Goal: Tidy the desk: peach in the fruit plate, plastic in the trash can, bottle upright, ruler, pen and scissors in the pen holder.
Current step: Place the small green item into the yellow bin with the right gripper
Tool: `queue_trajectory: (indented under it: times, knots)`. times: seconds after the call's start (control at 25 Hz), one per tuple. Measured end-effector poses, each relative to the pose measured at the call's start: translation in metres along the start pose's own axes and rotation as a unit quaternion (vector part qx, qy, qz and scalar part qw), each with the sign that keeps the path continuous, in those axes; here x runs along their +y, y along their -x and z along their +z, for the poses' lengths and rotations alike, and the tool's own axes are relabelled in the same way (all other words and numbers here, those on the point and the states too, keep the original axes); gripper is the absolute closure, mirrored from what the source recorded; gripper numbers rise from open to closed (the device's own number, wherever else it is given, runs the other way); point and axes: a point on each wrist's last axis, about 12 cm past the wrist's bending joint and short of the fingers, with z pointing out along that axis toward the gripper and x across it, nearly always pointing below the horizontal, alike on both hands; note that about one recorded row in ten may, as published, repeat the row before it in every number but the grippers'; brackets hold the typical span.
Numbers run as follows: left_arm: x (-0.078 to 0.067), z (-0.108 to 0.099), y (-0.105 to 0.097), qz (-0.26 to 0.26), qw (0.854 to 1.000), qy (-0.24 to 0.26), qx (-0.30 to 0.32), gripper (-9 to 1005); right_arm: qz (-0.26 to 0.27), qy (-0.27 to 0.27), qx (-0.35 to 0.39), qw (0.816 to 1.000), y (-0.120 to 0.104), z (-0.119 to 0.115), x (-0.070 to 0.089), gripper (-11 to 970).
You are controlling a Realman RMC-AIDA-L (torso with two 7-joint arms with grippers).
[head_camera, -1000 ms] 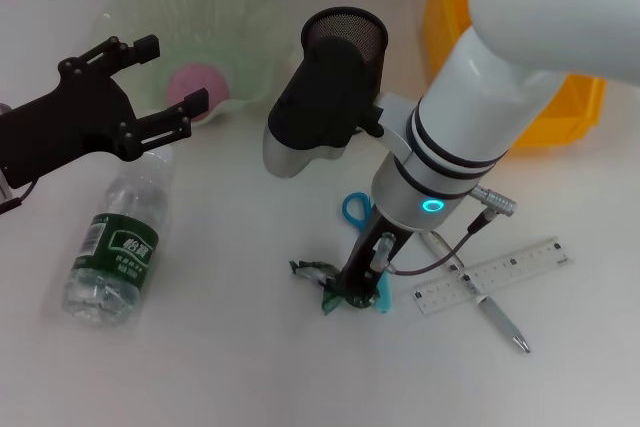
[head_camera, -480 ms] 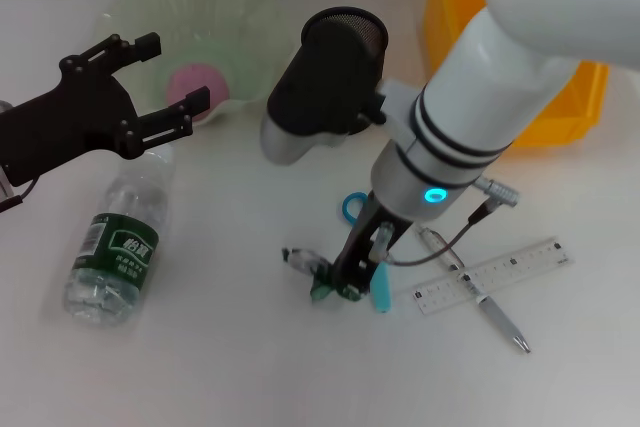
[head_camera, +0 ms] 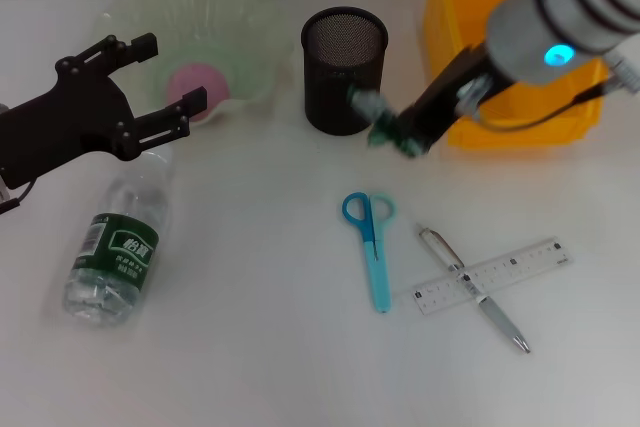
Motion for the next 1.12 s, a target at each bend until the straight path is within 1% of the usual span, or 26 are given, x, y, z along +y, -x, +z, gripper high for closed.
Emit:
queue_trajectory:
  times: [0.04, 0.08, 0.12, 0.16, 0.2, 0.24, 0.28, 0.32, 0.4, 0.44, 0.48, 0.52, 0.6, 0.64, 0.68, 0.72, 0.88, 0.96, 1.0, 1.04, 1.08, 1.12]
  knots:
    - [0.000, 0.000, 0.000, 0.000, 1.000, -0.001, 0.000, 154, 0.009, -0.010, -0.012, 1.000, -0.001, -0.007, -0.007, 935]
    - [-0.001, 0.000, 0.000, 0.000, 1.000, -0.003, -0.001, 154, 0.026, -0.034, -0.035, 0.998, -0.004, -0.019, -0.020, 934]
    - [-0.001, 0.000, 0.000, 0.000, 1.000, -0.004, -0.001, 154, 0.026, -0.034, -0.035, 0.998, -0.004, -0.019, -0.020, 933]
    - [-0.002, 0.000, 0.000, -0.001, 1.000, -0.005, -0.002, 154, 0.051, -0.062, -0.060, 0.995, -0.009, -0.032, -0.037, 932]
    - [-0.003, 0.000, -0.001, -0.002, 1.000, -0.006, -0.002, 154, 0.064, -0.073, -0.073, 0.993, -0.011, -0.038, -0.045, 931]
    - [-0.003, 0.000, -0.001, -0.002, 1.000, -0.006, -0.002, 154, 0.064, -0.073, -0.073, 0.993, -0.011, -0.038, -0.045, 930]
    - [-0.003, 0.000, -0.001, -0.003, 1.000, -0.008, -0.002, 154, 0.084, -0.092, -0.096, 0.988, -0.017, -0.046, -0.059, 929]
    - [-0.003, 0.000, -0.001, -0.003, 1.000, -0.008, -0.002, 154, 0.084, -0.092, -0.096, 0.988, -0.017, -0.046, -0.059, 928]
    - [-0.003, 0.001, -0.001, -0.003, 1.000, -0.009, -0.003, 154, 0.100, -0.111, -0.116, 0.982, -0.025, -0.050, -0.075, 925]
    - [-0.003, 0.001, -0.001, -0.003, 1.000, -0.009, -0.003, 154, 0.112, -0.117, -0.122, 0.979, -0.030, -0.049, -0.082, 924]
    - [-0.004, 0.002, 0.000, -0.003, 1.000, -0.011, -0.004, 154, 0.133, -0.128, -0.132, 0.974, -0.038, -0.046, -0.093, 923]
    - [-0.004, 0.002, 0.000, -0.003, 1.000, -0.011, -0.004, 154, 0.146, -0.136, -0.140, 0.970, -0.044, -0.043, -0.098, 922]
    - [-0.004, 0.004, 0.001, -0.004, 1.000, -0.017, -0.007, 154, 0.161, -0.146, -0.148, 0.965, -0.051, -0.037, -0.104, 920]
    - [-0.004, 0.004, 0.001, -0.004, 1.000, -0.017, -0.007, 154, 0.161, -0.146, -0.148, 0.965, -0.051, -0.037, -0.104, 919]
    - [-0.005, 0.004, 0.002, -0.004, 1.000, -0.019, -0.009, 154, 0.176, -0.149, -0.148, 0.962, -0.059, -0.027, -0.109, 918]
    - [-0.005, 0.004, 0.002, -0.004, 1.000, -0.019, -0.009, 154, 0.176, -0.149, -0.148, 0.962, -0.059, -0.027, -0.109, 917]
    - [-0.006, 0.004, 0.004, -0.006, 1.000, -0.027, -0.015, 154, 0.203, -0.136, -0.144, 0.959, -0.072, -0.008, -0.113, 913]
    - [-0.006, 0.004, 0.005, -0.009, 0.999, -0.029, -0.017, 154, 0.211, -0.126, -0.155, 0.957, -0.075, -0.006, -0.112, 911]
    - [-0.007, 0.004, 0.006, -0.013, 0.999, -0.032, -0.019, 154, 0.213, -0.123, -0.162, 0.956, -0.076, -0.007, -0.112, 706]
    - [-0.007, 0.004, 0.006, -0.013, 0.999, -0.032, -0.019, 154, 0.213, -0.123, -0.162, 0.956, -0.076, -0.007, -0.112, 672]
    - [-0.007, 0.004, 0.006, -0.013, 0.999, -0.032, -0.019, 154, 0.206, -0.115, -0.185, 0.954, -0.079, -0.012, -0.109, 638]
    - [-0.007, 0.004, 0.008, -0.023, 0.999, -0.036, -0.021, 154, 0.184, -0.094, -0.226, 0.952, -0.084, -0.020, -0.101, 604]
